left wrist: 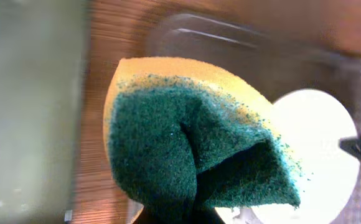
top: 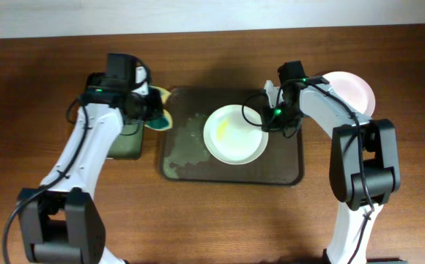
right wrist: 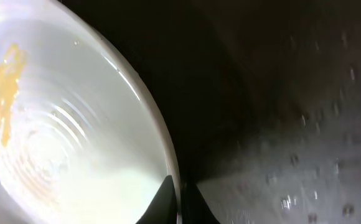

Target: Clean dirty plates on tray and stack at the side

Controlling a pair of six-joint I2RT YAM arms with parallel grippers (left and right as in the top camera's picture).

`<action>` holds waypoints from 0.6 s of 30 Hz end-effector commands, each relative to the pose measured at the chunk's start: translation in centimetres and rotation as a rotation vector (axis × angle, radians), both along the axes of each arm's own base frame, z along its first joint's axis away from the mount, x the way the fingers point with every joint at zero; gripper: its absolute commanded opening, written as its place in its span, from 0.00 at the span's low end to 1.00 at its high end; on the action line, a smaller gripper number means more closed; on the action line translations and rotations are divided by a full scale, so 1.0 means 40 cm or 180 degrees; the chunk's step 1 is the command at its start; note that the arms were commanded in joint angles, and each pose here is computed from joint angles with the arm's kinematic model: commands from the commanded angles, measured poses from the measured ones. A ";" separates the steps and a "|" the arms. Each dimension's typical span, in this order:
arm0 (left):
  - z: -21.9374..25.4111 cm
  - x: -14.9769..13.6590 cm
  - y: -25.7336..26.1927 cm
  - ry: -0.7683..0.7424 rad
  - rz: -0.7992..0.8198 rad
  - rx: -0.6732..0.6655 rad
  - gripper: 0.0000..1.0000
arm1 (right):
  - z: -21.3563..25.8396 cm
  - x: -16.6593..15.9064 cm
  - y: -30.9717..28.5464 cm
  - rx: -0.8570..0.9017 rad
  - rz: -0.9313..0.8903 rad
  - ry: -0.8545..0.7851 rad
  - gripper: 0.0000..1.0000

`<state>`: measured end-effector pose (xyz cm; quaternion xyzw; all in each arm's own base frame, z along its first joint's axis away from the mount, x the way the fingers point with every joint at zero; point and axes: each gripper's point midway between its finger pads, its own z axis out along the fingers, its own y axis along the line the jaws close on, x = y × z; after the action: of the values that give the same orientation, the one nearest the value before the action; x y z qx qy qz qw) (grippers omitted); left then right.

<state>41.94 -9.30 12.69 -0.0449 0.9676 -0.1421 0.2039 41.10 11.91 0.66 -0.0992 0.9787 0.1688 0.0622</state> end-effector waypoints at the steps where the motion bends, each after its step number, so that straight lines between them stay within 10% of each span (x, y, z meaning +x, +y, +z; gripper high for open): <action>1: -0.003 -0.019 -0.073 -0.0012 -0.0282 -0.0028 0.00 | -0.038 -0.009 0.017 -0.0073 0.0292 -0.0051 0.04; 4: -0.007 -0.029 -0.118 -0.0018 -0.0418 -0.0028 0.00 | -0.039 -0.009 0.027 -0.0116 0.0367 -0.0084 0.33; 9: -0.023 -0.038 -0.146 0.0029 -0.0506 -0.0018 0.00 | -0.007 -0.029 0.005 -0.0104 -0.0344 0.0360 0.16; 18: -0.075 -0.037 -0.148 0.0178 -0.0509 0.0007 0.00 | 0.009 -0.087 -0.003 -0.0182 -0.0757 0.0837 0.41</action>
<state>40.58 -15.04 10.81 0.0194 0.9721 -0.1542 0.1759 37.60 11.44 1.19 0.0099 0.9877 0.1506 -0.0407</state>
